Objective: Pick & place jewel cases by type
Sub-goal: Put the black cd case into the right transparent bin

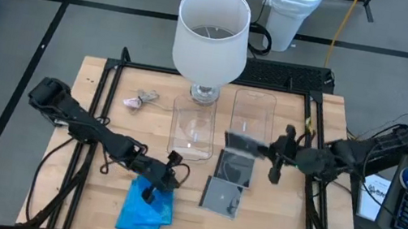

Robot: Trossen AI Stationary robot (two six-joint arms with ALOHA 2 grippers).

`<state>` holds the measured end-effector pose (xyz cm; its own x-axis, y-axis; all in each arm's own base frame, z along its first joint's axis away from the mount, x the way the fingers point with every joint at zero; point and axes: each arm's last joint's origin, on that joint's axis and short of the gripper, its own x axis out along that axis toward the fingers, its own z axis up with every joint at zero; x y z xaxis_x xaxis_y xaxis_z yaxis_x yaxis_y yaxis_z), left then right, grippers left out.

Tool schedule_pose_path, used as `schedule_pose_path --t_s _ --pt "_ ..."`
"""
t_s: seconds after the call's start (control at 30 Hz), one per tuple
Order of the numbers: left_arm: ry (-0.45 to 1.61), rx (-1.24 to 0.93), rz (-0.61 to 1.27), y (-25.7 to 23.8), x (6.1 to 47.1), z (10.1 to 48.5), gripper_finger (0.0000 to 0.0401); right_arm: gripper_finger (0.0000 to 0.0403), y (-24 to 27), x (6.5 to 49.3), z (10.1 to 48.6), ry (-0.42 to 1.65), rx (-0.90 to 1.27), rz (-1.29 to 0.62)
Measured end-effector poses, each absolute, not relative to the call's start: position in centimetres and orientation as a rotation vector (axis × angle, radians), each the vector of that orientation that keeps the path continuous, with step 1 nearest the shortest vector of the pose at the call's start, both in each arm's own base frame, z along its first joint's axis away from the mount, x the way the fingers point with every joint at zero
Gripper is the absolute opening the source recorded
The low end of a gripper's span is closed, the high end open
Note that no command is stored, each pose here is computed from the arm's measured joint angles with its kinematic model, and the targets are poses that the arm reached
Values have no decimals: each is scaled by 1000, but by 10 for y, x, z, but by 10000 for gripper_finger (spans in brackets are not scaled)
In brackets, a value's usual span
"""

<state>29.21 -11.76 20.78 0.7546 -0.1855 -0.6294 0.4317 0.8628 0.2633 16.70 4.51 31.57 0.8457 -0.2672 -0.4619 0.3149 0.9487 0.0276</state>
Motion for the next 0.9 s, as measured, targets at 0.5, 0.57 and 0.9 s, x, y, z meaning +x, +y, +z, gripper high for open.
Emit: schedule_pose_path --t_s 0.5,0.57,0.9 --pt "678 419 -313 -105 281 190 33 20 -1 188 324 534 148 -457" --pt "676 431 -317 -105 281 190 33 16 -10 190 322 545 208 -474" --pt "675 449 -309 -102 282 190 33 16 -56 198 315 787 514 -576"
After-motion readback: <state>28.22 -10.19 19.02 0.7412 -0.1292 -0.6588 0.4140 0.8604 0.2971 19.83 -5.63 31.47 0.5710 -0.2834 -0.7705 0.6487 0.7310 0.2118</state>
